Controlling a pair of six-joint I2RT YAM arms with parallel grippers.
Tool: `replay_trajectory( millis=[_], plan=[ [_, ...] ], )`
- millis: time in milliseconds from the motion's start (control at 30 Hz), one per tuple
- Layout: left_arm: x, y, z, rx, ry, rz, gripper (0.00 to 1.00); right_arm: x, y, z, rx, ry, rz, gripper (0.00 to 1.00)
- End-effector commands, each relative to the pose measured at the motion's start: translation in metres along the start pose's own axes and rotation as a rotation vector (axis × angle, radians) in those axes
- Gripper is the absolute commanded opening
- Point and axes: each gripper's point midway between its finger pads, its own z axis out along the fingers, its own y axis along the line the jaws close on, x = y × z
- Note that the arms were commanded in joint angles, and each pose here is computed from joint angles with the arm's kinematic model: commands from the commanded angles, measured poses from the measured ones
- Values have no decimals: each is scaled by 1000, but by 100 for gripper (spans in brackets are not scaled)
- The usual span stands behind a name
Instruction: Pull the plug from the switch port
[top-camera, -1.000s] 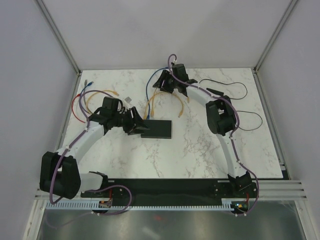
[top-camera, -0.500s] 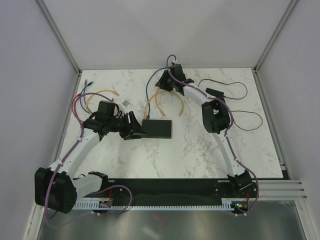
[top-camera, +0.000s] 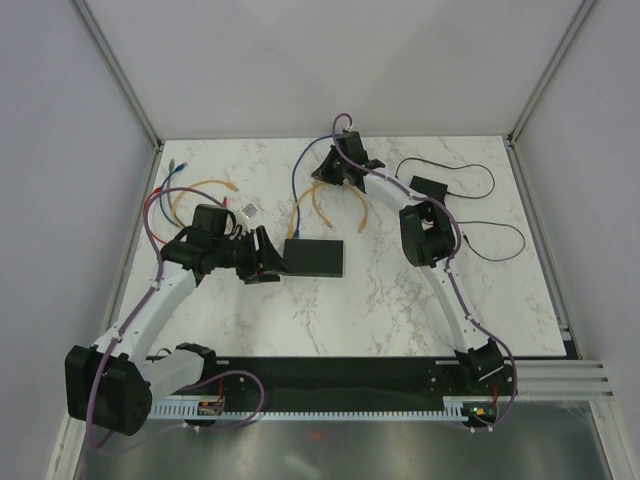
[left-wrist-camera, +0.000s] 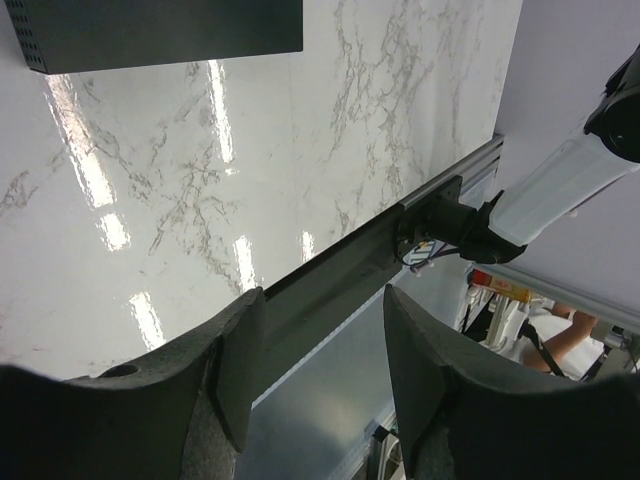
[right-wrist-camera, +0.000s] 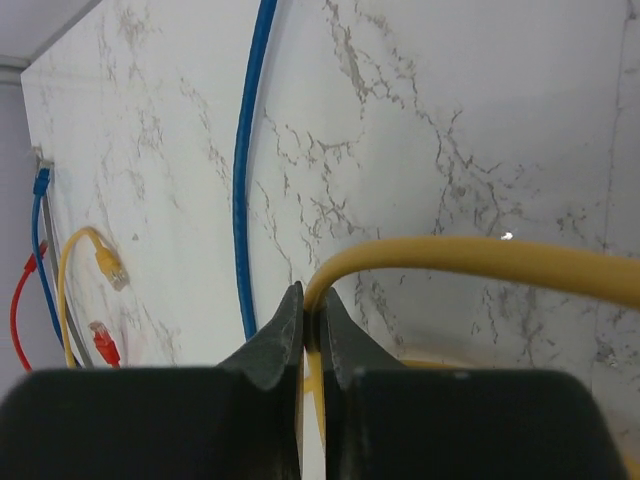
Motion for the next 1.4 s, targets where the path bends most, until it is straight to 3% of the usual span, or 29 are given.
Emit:
replay_trajectory(
  millis=[0,33,200,267,400,867,1100,1367],
  plan=[
    [-6,-14,-9,30,-19,46,60,-18,45,-25,-99,-4,-1,0],
    [-5,-14,-8,32,-11,36,60,-10,37,-24,-92,23,4,0],
    [-30,-44,-16,86,-49,70,66,-26,91,-105,-219,49,-137,0],
    [-40,-57,-18,123,-49,79,73,-21,104,-140,-263,69,-204,0],
    [-53,-83,-23,206,-56,98,75,8,118,-195,-399,176,-349,0],
    [-66,-141,-36,476,-44,66,76,136,102,-373,-759,498,-483,0],
    [-41,-158,-11,502,108,12,75,162,105,-419,-868,547,-508,0],
    [-27,-186,13,536,189,25,65,178,100,-433,-864,570,-496,0]
  ],
)
